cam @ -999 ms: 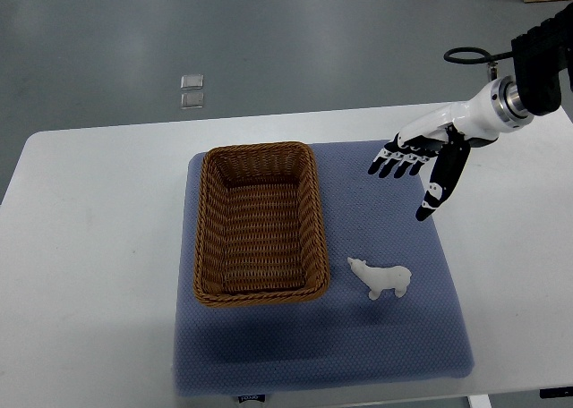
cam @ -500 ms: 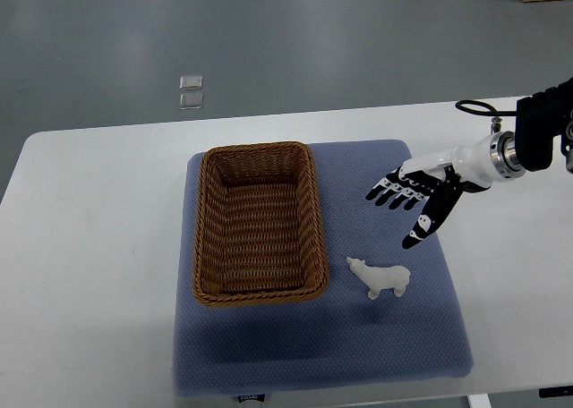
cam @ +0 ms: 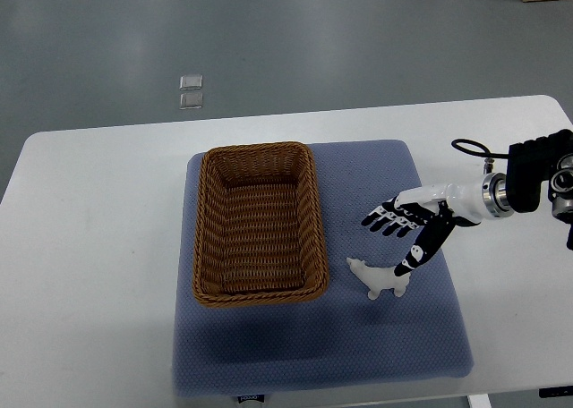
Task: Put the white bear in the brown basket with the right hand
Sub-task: 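Close the right hand's fingers around the white bear figurine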
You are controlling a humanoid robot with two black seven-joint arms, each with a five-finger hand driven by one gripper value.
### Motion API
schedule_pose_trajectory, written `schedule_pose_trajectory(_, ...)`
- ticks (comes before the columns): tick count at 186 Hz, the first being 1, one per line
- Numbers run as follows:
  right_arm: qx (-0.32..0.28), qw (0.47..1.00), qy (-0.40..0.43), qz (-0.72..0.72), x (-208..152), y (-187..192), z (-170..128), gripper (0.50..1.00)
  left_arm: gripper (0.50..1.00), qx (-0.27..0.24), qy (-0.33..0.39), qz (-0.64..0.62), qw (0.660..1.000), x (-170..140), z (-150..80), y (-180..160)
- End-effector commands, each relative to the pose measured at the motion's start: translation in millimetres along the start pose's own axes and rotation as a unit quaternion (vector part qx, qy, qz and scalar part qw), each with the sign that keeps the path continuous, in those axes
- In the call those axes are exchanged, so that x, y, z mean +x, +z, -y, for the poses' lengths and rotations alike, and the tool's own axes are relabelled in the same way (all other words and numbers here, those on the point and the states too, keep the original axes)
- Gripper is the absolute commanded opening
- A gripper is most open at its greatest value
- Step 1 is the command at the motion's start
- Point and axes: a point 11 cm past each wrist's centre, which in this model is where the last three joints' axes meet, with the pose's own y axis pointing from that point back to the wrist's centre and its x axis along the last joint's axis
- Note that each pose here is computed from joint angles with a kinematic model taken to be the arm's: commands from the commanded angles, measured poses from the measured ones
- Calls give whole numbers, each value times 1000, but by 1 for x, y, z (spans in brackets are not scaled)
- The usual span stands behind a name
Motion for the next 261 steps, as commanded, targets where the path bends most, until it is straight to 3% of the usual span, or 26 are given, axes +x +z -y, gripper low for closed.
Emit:
schedule_pose_trajectory(1,6,1000,-2,4,-7,5,5,915,1000,-1,0,0,1000,0,0,1)
schedule_pose_trajectory(31,10,1000,5,6,-11,13,9,901,1000,0,-1,1,1000,-1,0,1)
schedule_pose_trajectory(83,14,1000,10,10,-21,25,16,832,1000,1,-1,0,1000,0,0,0)
schedule_pose_trajectory(161,13,1000,12,10,-32,38,25,789,1000,0,0,0,1000,0,0,1)
schedule_pose_trajectory(184,13,1000,14,4,-34,41,26,703,1000,0,-1,1,1000,-1,0,1)
schedule_pose_trajectory(201,10,1000,18,-4,-36,46,28,560,1000,0,-1,1,1000,-1,0,1)
schedule_pose_trajectory(214,7,1000,21,-11,-36,49,28,500,1000,0,-1,1,1000,-1,0,1)
schedule_pose_trajectory(261,10,999,40,-20,-23,44,22,500,1000,1,-3,1,1000,-2,0,0)
